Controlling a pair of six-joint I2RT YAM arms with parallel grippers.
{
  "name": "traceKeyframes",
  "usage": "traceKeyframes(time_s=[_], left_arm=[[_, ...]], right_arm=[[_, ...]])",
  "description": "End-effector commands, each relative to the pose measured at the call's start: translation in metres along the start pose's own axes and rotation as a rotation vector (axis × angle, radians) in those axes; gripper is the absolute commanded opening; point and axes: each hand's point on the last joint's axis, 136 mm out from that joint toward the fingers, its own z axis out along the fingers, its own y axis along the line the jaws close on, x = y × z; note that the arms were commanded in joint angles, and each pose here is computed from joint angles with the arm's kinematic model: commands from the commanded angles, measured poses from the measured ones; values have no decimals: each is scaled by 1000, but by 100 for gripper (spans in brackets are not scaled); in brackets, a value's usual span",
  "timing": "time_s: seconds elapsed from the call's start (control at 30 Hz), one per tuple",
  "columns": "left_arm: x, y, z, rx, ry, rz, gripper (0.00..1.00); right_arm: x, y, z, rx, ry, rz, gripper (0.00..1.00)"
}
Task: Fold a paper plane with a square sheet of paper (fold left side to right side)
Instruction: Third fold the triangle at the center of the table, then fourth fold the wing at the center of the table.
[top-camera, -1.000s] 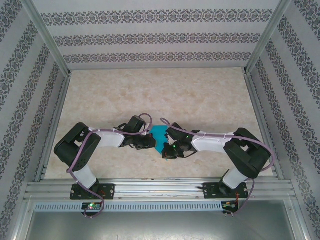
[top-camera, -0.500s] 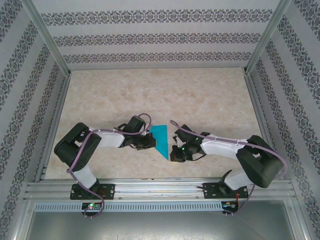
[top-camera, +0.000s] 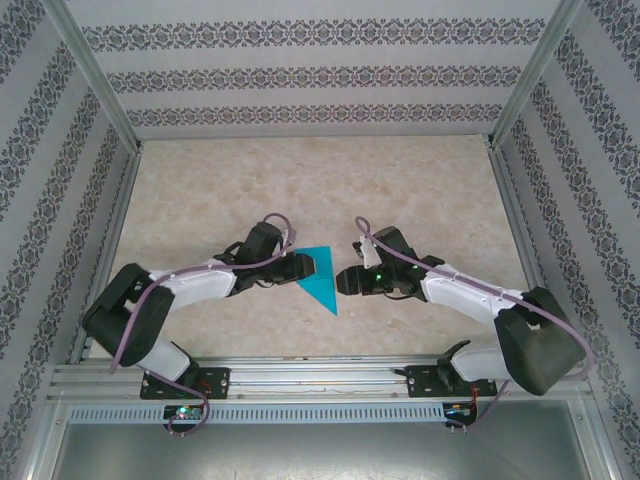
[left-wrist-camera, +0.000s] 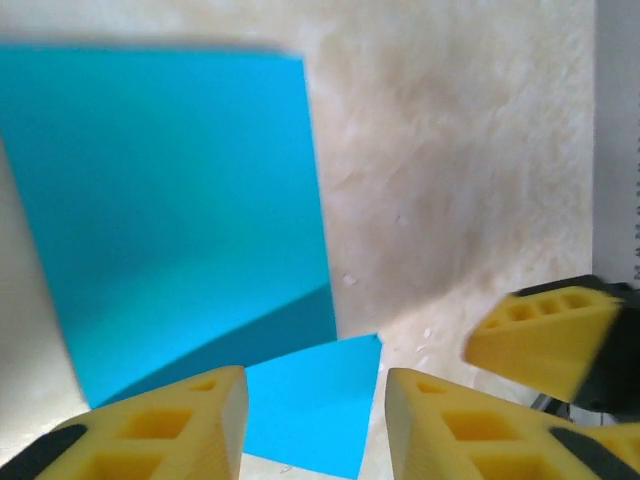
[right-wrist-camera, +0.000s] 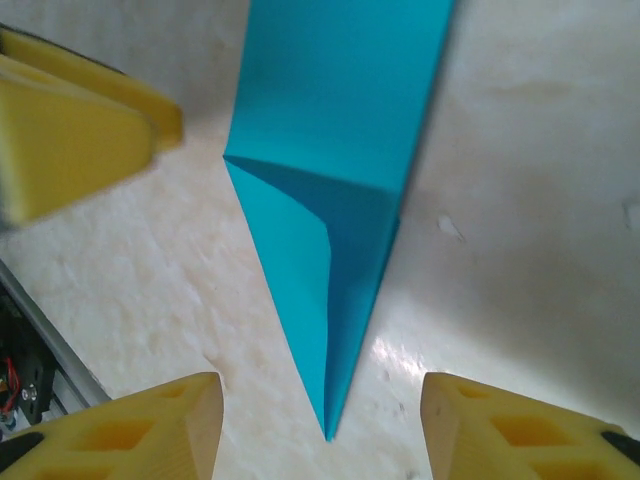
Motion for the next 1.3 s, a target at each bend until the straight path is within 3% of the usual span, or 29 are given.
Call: traceKeyframes(time_s=[0.0, 0.17, 0.33, 0.7, 1.27], left_arm=[[-11, 24, -21, -105, -83, 16, 47], [-12, 41, -40, -138, -134, -21, 54], [-7, 48, -39, -92, -120, -82, 57], [-7, 50, -20, -6, -51, -157, 57], [-18, 31, 15, 100, 45, -142, 52]], right_arm=[[-20, 18, 10, -91, -26, -123, 56], [-24, 16, 29, -114, -4, -128, 55], [-24, 13, 41, -114, 21, -116, 45], [-23, 11, 32, -86, -3, -118, 1], [-25, 15, 17, -100, -48, -117, 0]])
